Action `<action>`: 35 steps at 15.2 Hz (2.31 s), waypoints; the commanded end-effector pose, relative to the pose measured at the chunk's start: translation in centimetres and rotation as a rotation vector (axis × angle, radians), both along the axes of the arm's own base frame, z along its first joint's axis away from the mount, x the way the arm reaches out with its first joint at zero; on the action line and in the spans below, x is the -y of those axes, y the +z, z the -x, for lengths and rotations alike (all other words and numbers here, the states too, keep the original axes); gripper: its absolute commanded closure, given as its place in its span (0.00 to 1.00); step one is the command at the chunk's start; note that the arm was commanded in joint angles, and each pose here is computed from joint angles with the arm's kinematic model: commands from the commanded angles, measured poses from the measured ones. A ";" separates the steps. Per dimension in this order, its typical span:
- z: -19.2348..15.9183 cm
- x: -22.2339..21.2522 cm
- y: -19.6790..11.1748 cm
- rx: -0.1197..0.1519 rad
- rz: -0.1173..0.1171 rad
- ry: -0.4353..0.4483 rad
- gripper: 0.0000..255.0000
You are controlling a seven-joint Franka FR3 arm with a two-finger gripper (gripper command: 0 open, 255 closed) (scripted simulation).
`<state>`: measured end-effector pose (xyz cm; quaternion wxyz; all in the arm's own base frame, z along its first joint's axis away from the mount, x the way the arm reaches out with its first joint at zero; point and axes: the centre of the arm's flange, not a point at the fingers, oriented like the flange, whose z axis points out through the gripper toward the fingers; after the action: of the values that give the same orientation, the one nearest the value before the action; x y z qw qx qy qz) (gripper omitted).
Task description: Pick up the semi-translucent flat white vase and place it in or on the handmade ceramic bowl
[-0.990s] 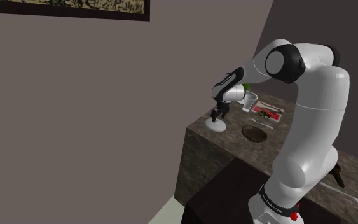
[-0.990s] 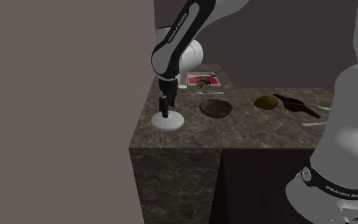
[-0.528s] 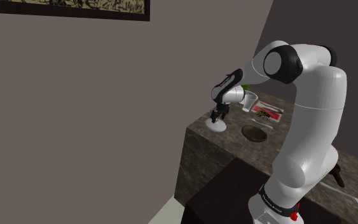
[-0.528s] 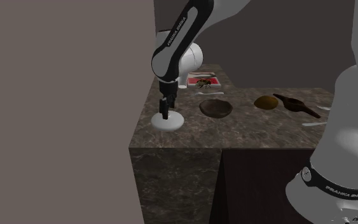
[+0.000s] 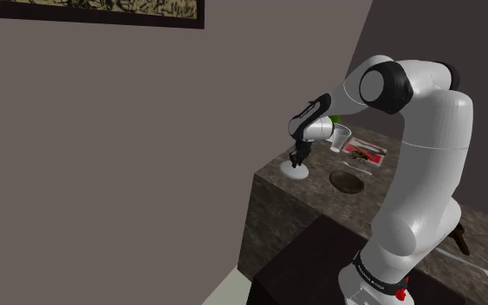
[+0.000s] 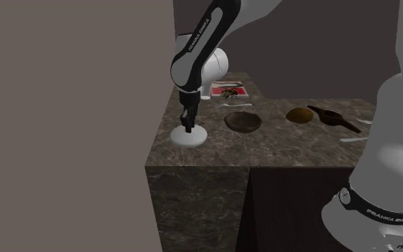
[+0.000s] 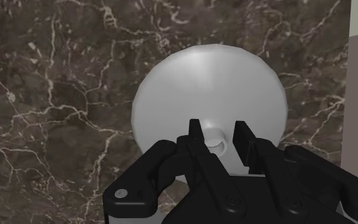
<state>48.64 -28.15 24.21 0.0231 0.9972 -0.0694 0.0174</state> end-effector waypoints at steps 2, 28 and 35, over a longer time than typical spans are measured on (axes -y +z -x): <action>0.0 0.0 -0.1 -0.002 -0.001 0.001 1.00; 2.2 1.3 12.4 -0.002 -0.001 0.001 1.00; 9.9 6.3 13.8 -0.002 -0.001 0.001 1.00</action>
<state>39.80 -33.75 37.98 0.0229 0.9972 -0.0698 0.0165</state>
